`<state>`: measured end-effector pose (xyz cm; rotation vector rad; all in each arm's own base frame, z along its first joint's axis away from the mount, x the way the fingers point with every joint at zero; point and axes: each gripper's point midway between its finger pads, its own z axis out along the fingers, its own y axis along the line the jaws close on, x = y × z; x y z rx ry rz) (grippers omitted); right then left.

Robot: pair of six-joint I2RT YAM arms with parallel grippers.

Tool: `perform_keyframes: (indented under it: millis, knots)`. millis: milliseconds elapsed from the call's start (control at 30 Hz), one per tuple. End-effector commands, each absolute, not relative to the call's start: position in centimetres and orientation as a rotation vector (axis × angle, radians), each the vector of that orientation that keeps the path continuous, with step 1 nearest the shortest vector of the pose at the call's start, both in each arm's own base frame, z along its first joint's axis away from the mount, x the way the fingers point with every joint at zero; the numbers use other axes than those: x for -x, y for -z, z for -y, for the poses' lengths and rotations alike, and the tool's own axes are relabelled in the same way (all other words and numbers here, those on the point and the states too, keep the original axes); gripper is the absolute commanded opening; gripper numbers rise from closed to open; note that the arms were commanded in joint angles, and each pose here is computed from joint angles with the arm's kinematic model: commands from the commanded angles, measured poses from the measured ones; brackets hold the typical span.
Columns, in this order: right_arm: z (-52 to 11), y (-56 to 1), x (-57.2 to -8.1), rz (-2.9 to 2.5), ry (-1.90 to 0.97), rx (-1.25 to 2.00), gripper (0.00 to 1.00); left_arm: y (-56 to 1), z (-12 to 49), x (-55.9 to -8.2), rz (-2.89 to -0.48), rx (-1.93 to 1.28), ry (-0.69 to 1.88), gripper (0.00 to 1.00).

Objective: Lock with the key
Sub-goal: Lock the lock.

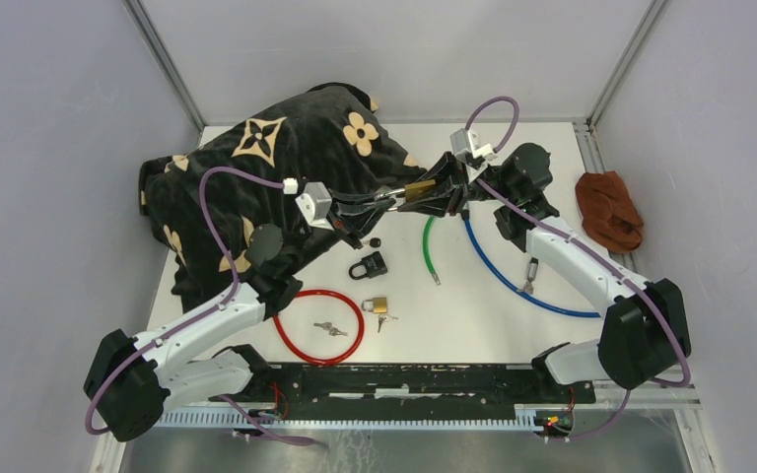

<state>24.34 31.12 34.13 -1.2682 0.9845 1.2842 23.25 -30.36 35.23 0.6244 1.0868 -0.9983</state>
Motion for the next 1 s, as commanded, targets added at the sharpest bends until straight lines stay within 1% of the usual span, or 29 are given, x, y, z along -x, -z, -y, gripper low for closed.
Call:
perform_keyframes:
  millis: [0, 133, 300, 400, 567, 667, 867, 967]
  knots:
    - [-40.1, -30.1, -16.4, -0.978, -1.52, 1.404, 0.0, -27.3, 37.7, -10.7, -1.195, -1.216, 1.495, 0.02]
    - [-39.9, -30.0, -16.1, -0.973, -1.507, 1.425, 0.0, -27.6, 37.6, -10.7, -1.183, -1.215, 1.48, 0.02]
    - [-36.9, -29.6, -17.2, -1.017, -1.369, 1.455, 0.0, -28.7, 36.1, -12.7, -1.127, -1.165, 1.298, 0.02]
    - [-35.0, -30.1, -16.6, -0.987, -1.349, 1.456, 0.0, -29.7, 35.1, -13.0, -1.076, -1.155, 1.243, 0.02]
    - [-33.6, -29.6, -14.8, -0.908, -1.353, 1.538, 0.0, -30.4, 34.5, -11.8, -0.987, -1.204, 1.264, 0.02]
    - [-33.3, -30.5, -14.5, -0.86, -1.322, 1.537, 0.0, -30.1, 34.5, -11.8, -1.0, -1.202, 1.276, 0.02]
    - [-33.6, -34.1, -14.1, -0.783, -1.361, 1.386, 0.0, -28.4, 35.2, -11.7, -1.099, -1.171, 1.368, 0.02]
    - [-33.6, -35.3, -14.3, -0.756, -1.349, 1.329, 0.0, -27.9, 35.4, -11.5, -1.106, -1.178, 1.381, 0.02]
